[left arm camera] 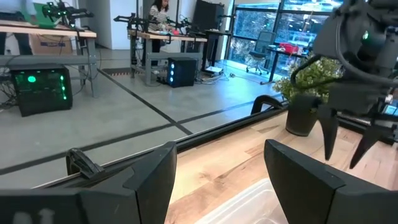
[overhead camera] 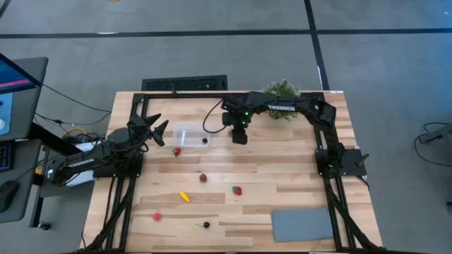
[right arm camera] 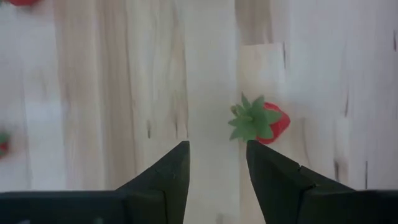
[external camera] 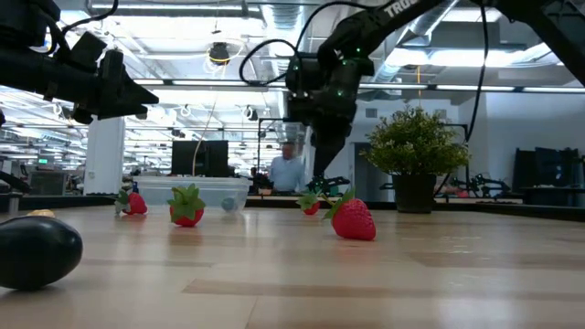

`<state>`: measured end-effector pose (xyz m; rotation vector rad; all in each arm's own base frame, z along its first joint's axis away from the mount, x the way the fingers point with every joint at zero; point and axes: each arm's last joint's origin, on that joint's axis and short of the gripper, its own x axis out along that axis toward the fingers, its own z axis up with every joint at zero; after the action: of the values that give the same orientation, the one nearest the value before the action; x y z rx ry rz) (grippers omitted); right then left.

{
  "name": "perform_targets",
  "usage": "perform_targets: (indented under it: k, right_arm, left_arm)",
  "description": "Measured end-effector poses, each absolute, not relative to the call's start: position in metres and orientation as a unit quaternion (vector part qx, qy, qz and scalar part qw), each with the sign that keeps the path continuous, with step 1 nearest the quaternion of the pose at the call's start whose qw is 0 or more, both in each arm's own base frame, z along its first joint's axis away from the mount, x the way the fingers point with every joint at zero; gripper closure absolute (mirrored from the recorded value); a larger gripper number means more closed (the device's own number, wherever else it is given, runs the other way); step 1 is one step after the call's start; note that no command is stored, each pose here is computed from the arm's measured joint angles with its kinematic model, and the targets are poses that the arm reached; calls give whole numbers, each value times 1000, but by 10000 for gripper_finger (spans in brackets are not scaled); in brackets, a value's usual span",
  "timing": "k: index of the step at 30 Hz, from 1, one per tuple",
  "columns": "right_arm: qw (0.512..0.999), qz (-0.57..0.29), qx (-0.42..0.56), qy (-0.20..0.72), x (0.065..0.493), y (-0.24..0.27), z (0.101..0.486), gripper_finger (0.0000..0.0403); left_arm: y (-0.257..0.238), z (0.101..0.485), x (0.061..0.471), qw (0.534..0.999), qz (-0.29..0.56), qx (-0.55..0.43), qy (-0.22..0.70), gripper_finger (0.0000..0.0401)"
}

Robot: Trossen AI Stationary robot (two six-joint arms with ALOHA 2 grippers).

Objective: Pick and placing Produce into tupperware
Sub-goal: Put the strawberry into the transparent bin

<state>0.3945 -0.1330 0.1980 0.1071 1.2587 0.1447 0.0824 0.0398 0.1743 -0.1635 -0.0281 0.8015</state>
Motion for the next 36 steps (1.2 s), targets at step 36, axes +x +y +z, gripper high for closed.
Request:
perform_targets:
  k: [36]
  right_arm:
    - [827,16,-1,561,404,-139,199,145]
  left_arm:
    - [40,174,82,917,390,-79,-14,165]
